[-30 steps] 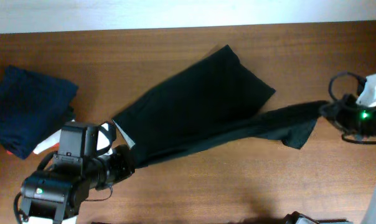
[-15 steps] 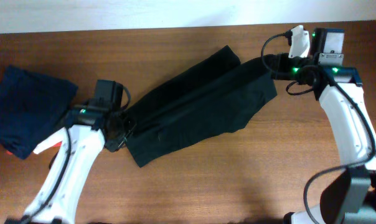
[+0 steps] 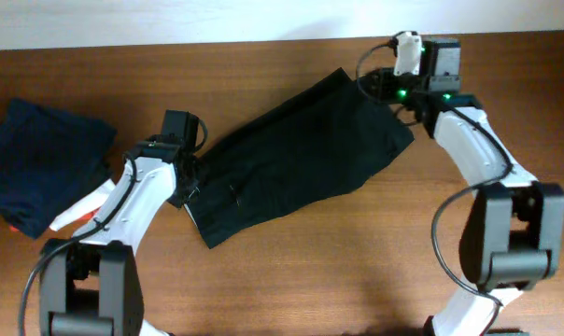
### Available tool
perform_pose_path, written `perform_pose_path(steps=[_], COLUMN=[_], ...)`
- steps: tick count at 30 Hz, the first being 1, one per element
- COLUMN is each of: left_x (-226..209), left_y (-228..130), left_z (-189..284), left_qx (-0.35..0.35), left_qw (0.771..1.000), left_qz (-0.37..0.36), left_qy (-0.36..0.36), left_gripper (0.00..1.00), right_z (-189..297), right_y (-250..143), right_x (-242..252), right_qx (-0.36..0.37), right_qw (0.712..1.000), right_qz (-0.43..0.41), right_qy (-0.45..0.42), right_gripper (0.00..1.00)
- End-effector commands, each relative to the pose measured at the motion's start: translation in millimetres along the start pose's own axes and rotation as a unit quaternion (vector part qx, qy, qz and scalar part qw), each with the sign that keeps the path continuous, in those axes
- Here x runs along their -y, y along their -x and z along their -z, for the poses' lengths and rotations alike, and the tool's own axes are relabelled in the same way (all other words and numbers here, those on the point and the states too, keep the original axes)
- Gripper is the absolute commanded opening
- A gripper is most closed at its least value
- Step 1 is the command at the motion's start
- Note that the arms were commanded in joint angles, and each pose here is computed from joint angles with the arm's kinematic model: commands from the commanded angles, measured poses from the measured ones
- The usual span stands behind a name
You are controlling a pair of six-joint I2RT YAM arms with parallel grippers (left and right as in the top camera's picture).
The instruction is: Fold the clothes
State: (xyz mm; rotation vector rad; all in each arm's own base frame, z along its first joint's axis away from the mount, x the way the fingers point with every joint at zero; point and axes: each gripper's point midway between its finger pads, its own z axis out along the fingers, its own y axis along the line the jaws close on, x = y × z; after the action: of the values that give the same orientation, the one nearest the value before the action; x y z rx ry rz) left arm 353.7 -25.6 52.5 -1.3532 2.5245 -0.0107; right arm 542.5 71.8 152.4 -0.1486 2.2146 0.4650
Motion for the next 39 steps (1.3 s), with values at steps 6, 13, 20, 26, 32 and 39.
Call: perform_pose_path(steps=[6, 13, 20, 26, 32, 39], left_x=[60.1, -1.1, -26.2, -33.3, -20.5, 79.9], left_y=[58.9, 1.4, -17.6, -22.4, -15.3, 7.9], left_z=[16.9, 17.5, 22.6, 24.7, 21.6, 28.5], left_qx=[-0.009, -0.15, -0.193, -0.205, -0.185, -0.025], left_qw=[0.986, 0.98, 0.972, 0.968, 0.969, 0.918], left_qz=[-0.025, -0.107, -0.129, -0.141, -0.16, -0.337], left_qy=[-0.167, -0.071, -0.027, -0.017, -0.044, -0.207], left_gripper=[0.58, 0.66, 0.74, 0.81, 0.85, 0.96], right_z=[18.8, 32.7, 21.1, 24.0, 115.1, 172.7], right_y=[-58.4, -137.2, -164.9, -169.2, -236.9, -242.2], right_x=[54.8, 84.0, 95.4, 95.1, 129.2, 113.9], right_qx=[-0.114, -0.245, -0.277, -0.287, -0.442, -0.49], right_qw=[0.989, 0.956, 0.944, 0.941, 0.814, 0.76], right_qz=[-0.077, -0.134, -0.147, -0.149, -0.217, -0.273], right_qy=[-0.06, -0.084, -0.1, -0.104, -0.308, -0.329], right_gripper=[0.75, 0.7, 0.52, 0.04, 0.04, 0.04])
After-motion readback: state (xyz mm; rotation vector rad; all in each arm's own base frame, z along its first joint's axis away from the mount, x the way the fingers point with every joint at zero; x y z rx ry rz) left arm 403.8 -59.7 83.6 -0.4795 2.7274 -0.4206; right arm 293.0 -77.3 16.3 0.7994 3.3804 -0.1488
